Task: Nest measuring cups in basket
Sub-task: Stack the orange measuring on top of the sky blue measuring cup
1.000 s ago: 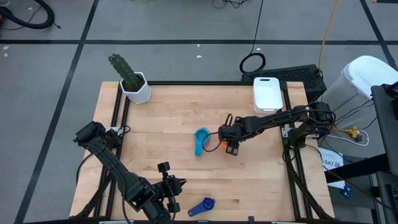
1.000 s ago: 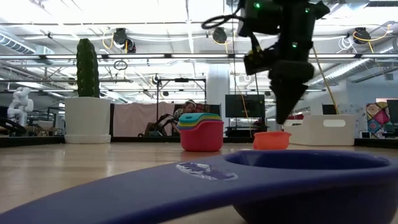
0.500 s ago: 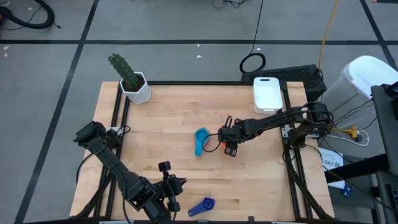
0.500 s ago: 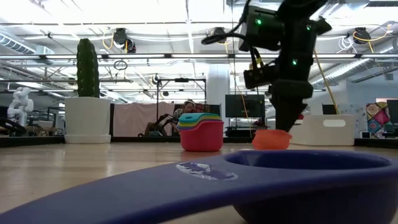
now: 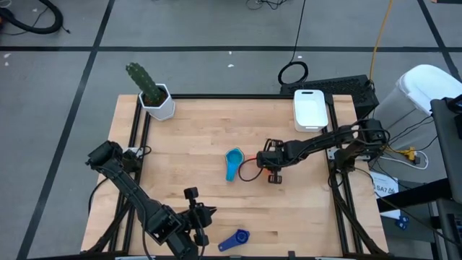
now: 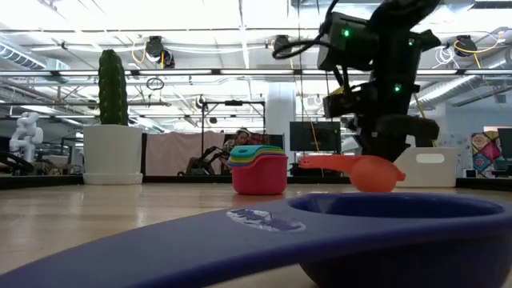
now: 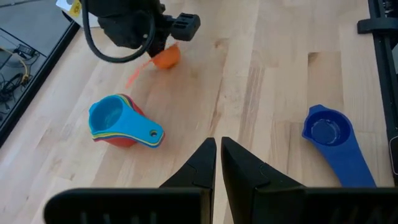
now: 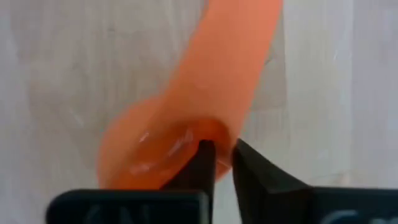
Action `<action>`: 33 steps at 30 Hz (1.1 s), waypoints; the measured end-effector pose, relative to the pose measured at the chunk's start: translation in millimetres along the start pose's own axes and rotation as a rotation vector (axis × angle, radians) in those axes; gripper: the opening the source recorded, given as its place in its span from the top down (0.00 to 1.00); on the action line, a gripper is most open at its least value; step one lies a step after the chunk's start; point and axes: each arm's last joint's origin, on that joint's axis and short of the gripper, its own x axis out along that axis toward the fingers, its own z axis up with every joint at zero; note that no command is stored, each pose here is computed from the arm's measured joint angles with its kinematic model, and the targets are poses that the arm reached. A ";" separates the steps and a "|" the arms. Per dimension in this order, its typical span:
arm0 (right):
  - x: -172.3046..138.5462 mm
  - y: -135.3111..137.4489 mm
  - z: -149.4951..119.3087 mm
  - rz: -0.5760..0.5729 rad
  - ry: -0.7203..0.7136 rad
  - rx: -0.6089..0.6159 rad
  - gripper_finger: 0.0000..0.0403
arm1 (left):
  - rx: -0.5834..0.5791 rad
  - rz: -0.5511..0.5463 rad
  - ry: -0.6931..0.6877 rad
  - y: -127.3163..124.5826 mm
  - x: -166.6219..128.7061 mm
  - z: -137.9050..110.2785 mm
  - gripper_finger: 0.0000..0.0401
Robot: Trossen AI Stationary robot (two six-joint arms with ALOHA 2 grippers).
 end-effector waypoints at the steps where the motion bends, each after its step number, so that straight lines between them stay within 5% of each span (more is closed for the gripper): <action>1: -1.3 0.7 0.9 -0.026 -0.004 -0.032 0.96 | 0.000 0.000 0.000 0.0 0.0 0.0 0.92; 12: -19.2 10.7 8.2 -0.218 0.025 -0.338 1.00 | -0.005 0.004 0.001 1.1 1.5 0.9 0.92; 29: -48.6 31.5 7.0 -0.268 -0.047 -0.727 1.00 | -0.006 0.008 0.002 2.2 2.8 1.7 0.92; 33: -53.5 33.7 8.2 -0.219 -0.095 -0.739 1.00 | -0.009 0.010 0.003 3.0 3.7 2.2 0.92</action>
